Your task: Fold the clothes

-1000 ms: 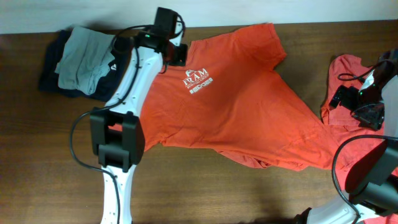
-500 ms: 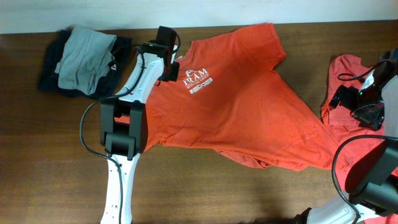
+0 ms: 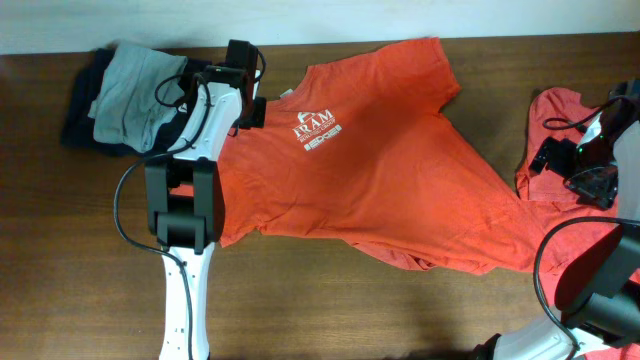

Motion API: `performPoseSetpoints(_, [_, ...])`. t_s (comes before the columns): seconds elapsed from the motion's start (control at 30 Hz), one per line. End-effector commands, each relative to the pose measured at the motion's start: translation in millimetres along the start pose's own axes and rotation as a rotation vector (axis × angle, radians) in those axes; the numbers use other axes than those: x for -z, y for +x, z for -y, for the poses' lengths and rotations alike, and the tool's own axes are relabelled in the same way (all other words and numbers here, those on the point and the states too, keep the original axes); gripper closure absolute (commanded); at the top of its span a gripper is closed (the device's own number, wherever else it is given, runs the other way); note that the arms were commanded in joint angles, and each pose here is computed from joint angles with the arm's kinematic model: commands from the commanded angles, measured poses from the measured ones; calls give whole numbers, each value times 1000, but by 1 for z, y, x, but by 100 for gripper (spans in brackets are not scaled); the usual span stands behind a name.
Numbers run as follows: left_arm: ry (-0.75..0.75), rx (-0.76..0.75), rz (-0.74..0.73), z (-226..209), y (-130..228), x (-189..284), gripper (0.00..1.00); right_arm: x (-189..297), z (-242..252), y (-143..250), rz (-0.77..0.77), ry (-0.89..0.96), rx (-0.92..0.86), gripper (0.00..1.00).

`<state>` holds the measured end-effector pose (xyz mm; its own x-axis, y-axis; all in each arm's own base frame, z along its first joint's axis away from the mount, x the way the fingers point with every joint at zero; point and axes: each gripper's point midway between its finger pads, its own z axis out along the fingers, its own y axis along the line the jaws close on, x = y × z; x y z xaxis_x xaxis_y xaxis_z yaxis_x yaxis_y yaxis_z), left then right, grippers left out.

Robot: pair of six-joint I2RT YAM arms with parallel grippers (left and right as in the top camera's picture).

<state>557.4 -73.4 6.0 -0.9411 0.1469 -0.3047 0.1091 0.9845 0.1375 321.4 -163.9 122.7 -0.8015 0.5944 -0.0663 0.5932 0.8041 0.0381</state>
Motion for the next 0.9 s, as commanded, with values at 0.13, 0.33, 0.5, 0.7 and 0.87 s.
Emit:
performPoseSetpoints(0.13, [-269, -38, -61, -43, 16, -15, 99, 5, 1, -4, 19, -5, -3, 1])
performPoseSetpoints(0.33, [-313, -29, -106, -62, 26, -14, 99, 5, 1, -4, 19, -5, -3, 1])
performPoseSetpoints(0.5, [-320, -7, -129, -77, 32, -15, 99, 5, 1, -4, 19, -5, -3, 1])
performPoseSetpoints(0.7, [-314, 16, -81, -77, 16, 1, 99, 5, 1, -4, 19, -5, -3, 1])
performPoseSetpoints(0.87, [-208, 14, 53, -46, -27, 49, 99, 5, 1, -4, 19, -5, -3, 1])
